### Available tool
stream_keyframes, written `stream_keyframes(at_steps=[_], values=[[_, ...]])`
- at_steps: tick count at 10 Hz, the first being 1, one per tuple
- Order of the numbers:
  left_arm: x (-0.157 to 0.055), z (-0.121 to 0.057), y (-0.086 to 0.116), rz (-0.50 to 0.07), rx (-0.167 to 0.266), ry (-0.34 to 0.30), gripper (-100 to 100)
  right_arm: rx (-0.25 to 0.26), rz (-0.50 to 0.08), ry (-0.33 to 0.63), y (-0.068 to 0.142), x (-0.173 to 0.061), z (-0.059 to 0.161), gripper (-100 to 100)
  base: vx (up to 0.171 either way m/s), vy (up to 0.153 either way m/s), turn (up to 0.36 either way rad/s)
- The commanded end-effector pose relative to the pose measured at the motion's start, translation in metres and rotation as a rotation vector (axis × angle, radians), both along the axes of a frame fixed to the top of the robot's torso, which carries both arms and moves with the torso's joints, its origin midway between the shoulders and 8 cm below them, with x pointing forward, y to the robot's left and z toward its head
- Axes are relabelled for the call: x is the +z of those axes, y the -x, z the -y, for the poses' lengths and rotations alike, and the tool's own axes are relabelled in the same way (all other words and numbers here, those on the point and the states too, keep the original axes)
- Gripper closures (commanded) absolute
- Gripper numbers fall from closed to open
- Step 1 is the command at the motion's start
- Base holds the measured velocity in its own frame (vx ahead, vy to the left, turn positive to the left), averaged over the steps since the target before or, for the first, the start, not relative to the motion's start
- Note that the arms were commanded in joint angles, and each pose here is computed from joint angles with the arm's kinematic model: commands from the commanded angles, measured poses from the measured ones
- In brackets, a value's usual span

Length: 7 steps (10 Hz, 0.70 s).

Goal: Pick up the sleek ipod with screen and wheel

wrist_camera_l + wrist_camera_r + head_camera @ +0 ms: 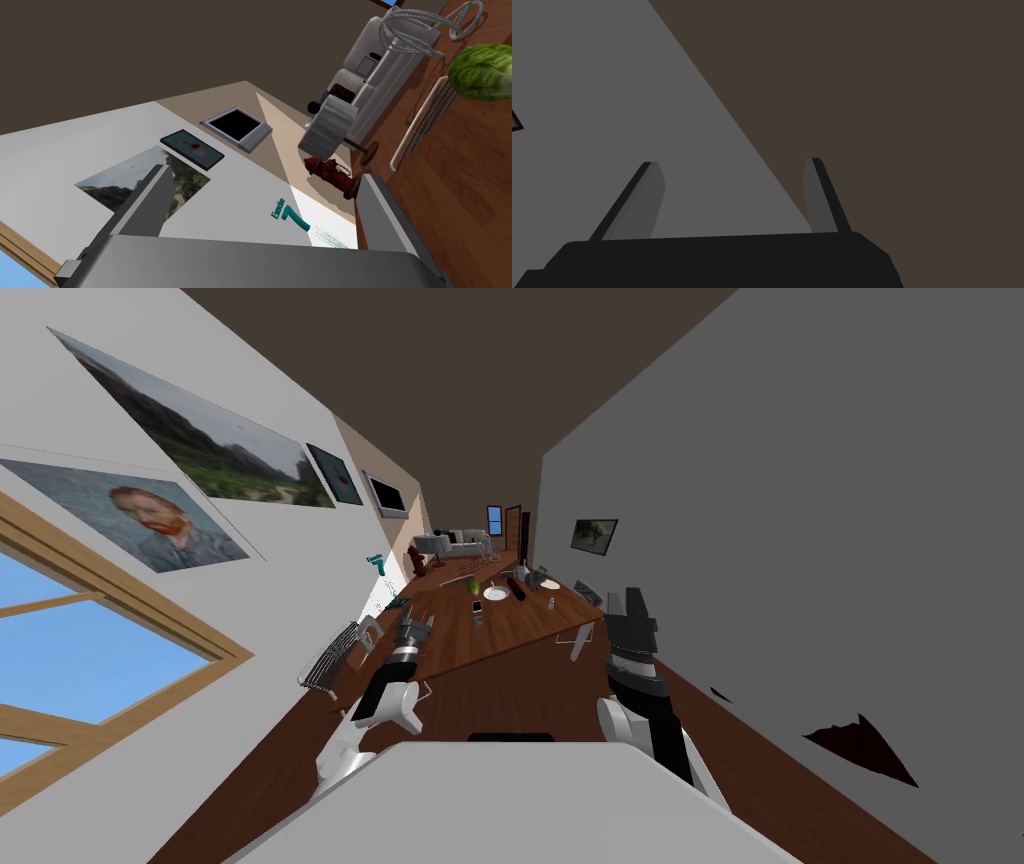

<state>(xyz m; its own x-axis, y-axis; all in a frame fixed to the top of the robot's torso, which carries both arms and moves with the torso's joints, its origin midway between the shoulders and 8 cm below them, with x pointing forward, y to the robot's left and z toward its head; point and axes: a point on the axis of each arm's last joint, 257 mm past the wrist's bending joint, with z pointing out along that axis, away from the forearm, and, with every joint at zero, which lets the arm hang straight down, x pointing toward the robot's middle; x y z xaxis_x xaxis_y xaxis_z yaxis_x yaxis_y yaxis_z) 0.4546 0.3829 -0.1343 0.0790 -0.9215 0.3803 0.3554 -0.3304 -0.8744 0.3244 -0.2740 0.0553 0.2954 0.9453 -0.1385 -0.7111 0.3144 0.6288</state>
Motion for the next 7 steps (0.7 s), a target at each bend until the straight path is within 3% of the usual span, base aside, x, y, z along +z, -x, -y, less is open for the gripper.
stream_keyframes(at_steps=[1, 2, 3, 4, 7], values=[[-0.017, -0.005, -0.004, -0.036, 0.006, 0.032, -100, 0.0, 0.0, 0.0, 0.0, 0.0, 0.0, 0, -0.009, -0.034, -0.035], [-0.032, -0.015, -0.01, -0.063, 0.014, 0.086, -100, 0.0, 0.0, 0.0, 0.0, 0.0, 0.0, 0, -0.008, -0.056, -0.069], [-0.037, -0.016, -0.01, -0.074, 0.017, 0.088, -100, 0.0, 0.0, 0.0, 0.0, 0.0, 0.0, 0, -0.006, -0.049, -0.026], [-0.046, -0.024, -0.016, -0.088, 0.023, 0.141, -100, 0.0, 0.0, 0.0, 0.0, 0.0, 0.0, 0, 0.001, -0.056, -0.061], [-0.075, -0.036, -0.02, -0.137, 0.04, 0.205, -100, 0.0, 0.0, 0.0, 0.0, 0.0, 0.0, 0, 0.0, -0.048, -0.044]])
